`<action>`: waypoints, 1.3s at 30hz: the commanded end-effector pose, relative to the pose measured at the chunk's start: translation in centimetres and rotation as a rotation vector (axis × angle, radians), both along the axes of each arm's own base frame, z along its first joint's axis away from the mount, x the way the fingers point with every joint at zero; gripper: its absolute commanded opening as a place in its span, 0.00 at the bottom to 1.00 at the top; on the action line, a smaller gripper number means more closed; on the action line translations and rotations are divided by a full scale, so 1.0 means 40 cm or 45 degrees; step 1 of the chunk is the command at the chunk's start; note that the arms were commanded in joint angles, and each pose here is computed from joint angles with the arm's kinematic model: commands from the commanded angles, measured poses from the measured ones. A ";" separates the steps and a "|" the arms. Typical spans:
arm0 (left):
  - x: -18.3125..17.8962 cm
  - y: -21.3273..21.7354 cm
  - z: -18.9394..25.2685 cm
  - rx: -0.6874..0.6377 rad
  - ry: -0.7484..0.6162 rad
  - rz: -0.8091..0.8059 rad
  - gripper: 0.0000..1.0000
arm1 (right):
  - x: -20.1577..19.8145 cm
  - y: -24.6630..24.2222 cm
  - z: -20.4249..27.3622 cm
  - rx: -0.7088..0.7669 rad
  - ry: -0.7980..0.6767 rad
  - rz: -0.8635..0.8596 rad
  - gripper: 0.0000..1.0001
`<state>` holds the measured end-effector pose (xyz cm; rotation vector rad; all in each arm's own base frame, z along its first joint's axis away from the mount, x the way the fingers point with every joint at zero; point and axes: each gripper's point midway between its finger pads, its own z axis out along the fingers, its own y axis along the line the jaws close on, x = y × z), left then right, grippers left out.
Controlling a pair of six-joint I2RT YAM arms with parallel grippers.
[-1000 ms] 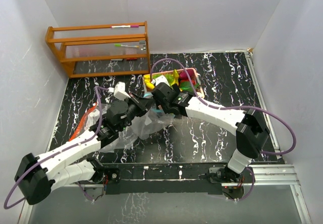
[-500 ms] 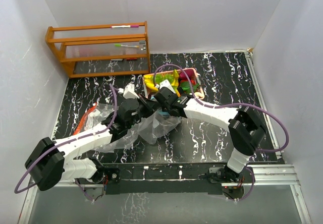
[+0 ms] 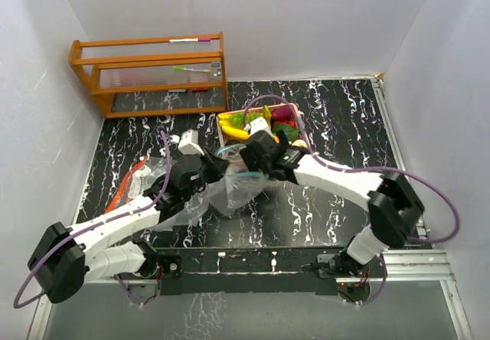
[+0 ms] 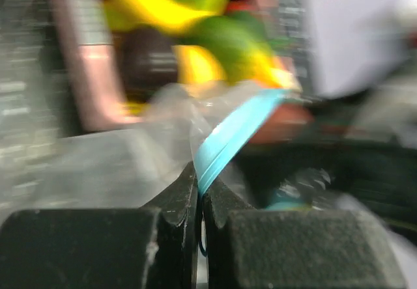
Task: Place the food in the zip-top bag and seal the zipper
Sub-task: Place the fake fruit in the zipper food storage bag.
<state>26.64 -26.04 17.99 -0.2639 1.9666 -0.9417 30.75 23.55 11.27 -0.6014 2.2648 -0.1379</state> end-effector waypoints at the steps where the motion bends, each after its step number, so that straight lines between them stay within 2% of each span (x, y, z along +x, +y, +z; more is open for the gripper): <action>1: -0.034 0.286 -0.317 0.691 0.294 0.306 0.00 | 0.041 0.025 0.263 0.394 -0.261 0.016 0.98; 5: -0.044 0.283 -0.352 0.668 0.337 0.302 0.00 | 0.035 0.033 0.324 0.565 -0.263 0.066 0.98; 16: -0.032 0.262 -0.347 0.625 0.324 0.288 0.00 | -0.009 0.100 0.347 0.693 -0.169 0.275 0.98; 24: 0.029 0.196 -0.252 0.613 0.241 0.212 0.00 | -0.038 0.152 0.362 0.725 -0.077 0.426 0.98; 28: 0.047 0.172 -0.215 0.602 0.200 0.173 0.00 | -0.048 0.188 0.392 0.816 -0.044 0.465 0.98; 30: 0.049 0.168 -0.207 0.597 0.193 0.167 0.00 | -0.041 0.201 0.393 0.858 -0.026 0.437 0.98; 35: 0.054 0.161 -0.177 0.593 0.170 0.152 0.00 | -0.007 0.198 0.353 0.817 0.010 0.311 0.98; 39: 0.062 0.164 -0.126 0.607 0.122 0.152 0.00 | -0.018 0.200 0.410 0.850 -0.051 0.362 0.98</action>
